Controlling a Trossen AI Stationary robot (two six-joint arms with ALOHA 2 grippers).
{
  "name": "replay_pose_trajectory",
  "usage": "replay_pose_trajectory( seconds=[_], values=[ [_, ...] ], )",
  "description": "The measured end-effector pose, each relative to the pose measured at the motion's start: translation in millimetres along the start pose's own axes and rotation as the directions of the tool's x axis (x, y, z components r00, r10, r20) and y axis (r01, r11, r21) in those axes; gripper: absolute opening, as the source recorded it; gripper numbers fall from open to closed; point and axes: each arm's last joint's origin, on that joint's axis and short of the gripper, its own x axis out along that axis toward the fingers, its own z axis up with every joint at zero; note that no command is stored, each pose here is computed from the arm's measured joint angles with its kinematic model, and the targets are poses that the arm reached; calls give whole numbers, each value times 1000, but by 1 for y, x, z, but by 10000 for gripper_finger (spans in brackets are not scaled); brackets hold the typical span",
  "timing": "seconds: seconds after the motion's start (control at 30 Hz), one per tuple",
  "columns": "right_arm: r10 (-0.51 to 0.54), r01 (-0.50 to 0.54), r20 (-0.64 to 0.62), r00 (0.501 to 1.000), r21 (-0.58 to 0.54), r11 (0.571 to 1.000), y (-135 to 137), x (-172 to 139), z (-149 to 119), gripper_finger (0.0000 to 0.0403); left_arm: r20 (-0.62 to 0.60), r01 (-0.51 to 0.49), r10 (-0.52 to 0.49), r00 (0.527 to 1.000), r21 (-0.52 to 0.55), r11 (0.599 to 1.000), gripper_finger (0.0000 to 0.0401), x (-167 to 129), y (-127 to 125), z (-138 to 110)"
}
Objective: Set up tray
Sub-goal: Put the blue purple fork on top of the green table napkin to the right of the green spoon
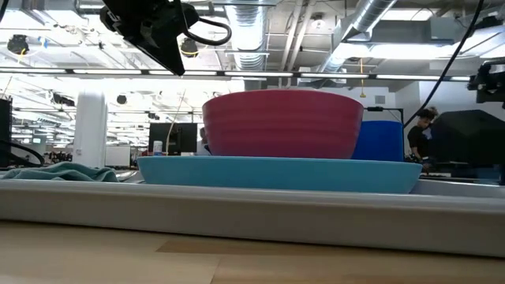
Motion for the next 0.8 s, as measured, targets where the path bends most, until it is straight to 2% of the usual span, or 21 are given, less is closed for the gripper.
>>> replay_pose_trajectory(
  seconds=[0.33,0.47,0.63,0.8],
  values=[
    [-17,17,-16,1000,8,1000,3,1,2,97,0,0,0,1000,0,1000,50,0,0,0],
    [-38,38,-27,999,9,999,6,3,5,70,0,0,0,1000,0,1000,50,0,0,0],
    [-41,40,-39,998,-39,998,8,4,6,11,-5,2,-2,1000,15,1000,50,0,0,0],
    [-53,49,-65,996,-65,997,12,-5,4,13,-7,1,-1,1000,20,1000,50,0,0,0]
  ],
)
